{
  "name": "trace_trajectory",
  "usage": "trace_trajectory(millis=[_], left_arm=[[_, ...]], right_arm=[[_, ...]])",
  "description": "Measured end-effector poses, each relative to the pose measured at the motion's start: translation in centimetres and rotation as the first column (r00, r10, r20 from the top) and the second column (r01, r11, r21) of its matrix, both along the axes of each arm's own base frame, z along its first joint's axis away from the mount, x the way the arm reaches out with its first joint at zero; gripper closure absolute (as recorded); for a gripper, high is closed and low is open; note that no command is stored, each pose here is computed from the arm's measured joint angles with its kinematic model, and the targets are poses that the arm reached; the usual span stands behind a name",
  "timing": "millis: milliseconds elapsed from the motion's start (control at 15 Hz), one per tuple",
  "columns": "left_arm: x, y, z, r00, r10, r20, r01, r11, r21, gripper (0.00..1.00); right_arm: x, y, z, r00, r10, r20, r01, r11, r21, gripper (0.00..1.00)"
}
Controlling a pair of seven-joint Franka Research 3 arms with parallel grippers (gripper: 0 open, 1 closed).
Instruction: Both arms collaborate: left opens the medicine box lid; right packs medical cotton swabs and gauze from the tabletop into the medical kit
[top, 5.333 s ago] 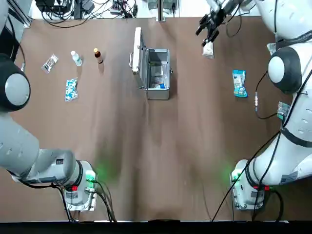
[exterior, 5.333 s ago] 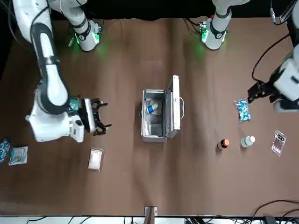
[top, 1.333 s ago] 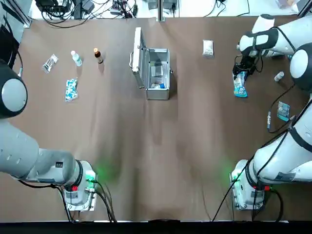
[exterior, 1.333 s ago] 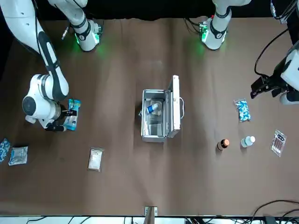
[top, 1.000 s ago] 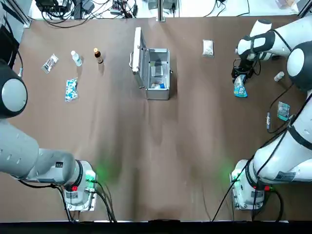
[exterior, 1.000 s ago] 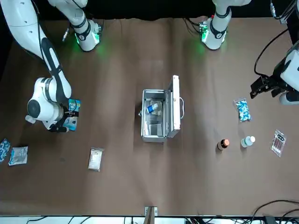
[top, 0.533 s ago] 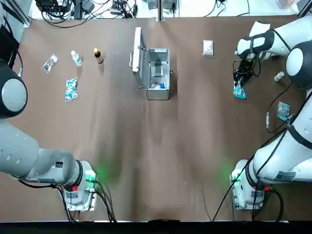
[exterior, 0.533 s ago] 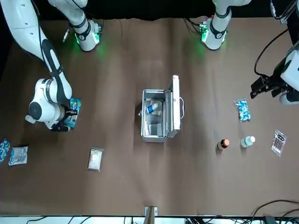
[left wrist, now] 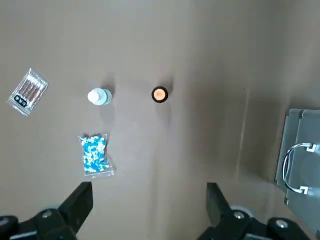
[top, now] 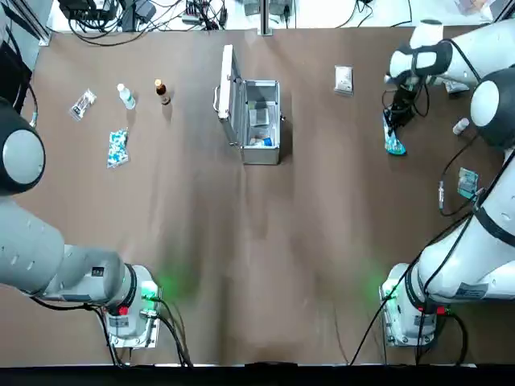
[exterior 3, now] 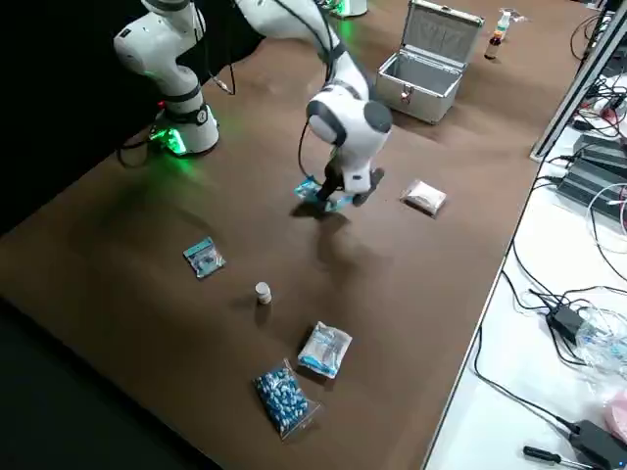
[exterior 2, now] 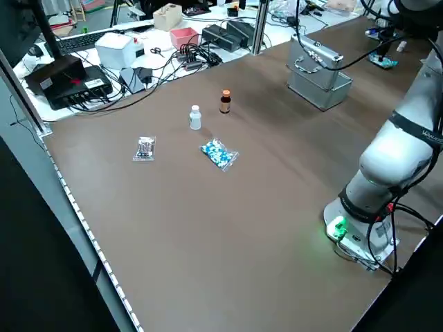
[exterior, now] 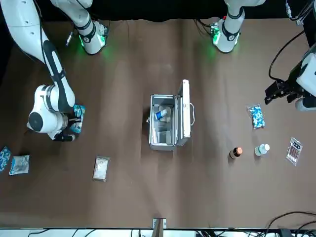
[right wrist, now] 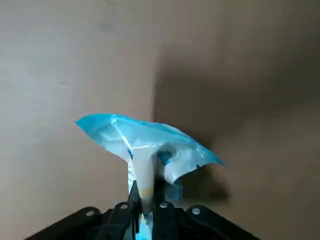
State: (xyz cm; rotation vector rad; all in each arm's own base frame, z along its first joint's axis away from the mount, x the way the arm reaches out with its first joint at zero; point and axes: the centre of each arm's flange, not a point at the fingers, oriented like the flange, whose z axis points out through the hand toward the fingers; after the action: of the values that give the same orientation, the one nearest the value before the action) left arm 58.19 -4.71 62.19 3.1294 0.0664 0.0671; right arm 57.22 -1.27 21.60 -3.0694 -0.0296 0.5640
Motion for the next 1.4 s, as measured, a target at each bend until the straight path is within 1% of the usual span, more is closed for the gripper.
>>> trace_trajectory(millis=[133,267,400,467,733,933,1000,1133,1267,1400], left_arm=[[0.0,0.0,0.0,1.0,0.0,-0.001,0.0,1.0,0.0,0.0],[0.0,0.0,-0.1,1.0,0.0,-0.002,0.0,1.0,0.0,0.0],[0.0,0.0,-0.1,1.0,0.0,-0.002,0.0,1.0,0.0,0.0],[0.0,0.0,-0.1,1.0,0.0,-0.002,0.0,1.0,0.0,0.0],[0.0,0.0,-0.1,1.0,0.0,-0.003,0.0,1.0,0.0,0.0],[0.0,0.0,-0.2,1.0,0.0,-0.003,0.0,1.0,0.0,0.0],[0.0,0.0,-0.2,1.0,0.0,-0.003,0.0,1.0,0.0,0.0],[0.0,0.0,-0.2,1.0,0.0,-0.003,0.0,1.0,0.0,0.0],[0.0,0.0,-0.2,1.0,0.0,-0.003,0.0,1.0,0.0,0.0],[0.0,0.0,-0.2,1.0,0.0,-0.003,0.0,1.0,0.0,0.0]], right_arm=[[2.1,3.7,3.7,1.0,0.022,0.019,-0.022,1.0,-0.011,0.88],[3.8,9.1,7.6,0.997,0.029,0.075,-0.027,0.999,-0.03,0.88],[4.6,15.1,10.7,0.99,0.037,0.136,-0.034,0.999,-0.026,0.88],[4.6,18.1,11.9,0.986,0.043,0.158,-0.042,0.999,-0.008,0.88],[3.5,27.8,16.2,0.98,-0.007,0.2,-0.021,0.99,0.138,0.88],[2.1,33.7,18.5,0.976,-0.06,0.209,0.016,0.979,0.205,0.88],[1.2,37.7,18.3,0.965,-0.112,0.236,0.051,0.967,0.25,0.88],[0.0,42.2,16.4,0.95,-0.168,0.262,0.086,0.951,0.298,0.88],[-1.4,46.1,13.4,0.939,-0.202,0.279,0.108,0.941,0.321,0.88],[-2.6,48.5,10.5,0.936,-0.206,0.285,0.109,0.941,0.32,0.88]])
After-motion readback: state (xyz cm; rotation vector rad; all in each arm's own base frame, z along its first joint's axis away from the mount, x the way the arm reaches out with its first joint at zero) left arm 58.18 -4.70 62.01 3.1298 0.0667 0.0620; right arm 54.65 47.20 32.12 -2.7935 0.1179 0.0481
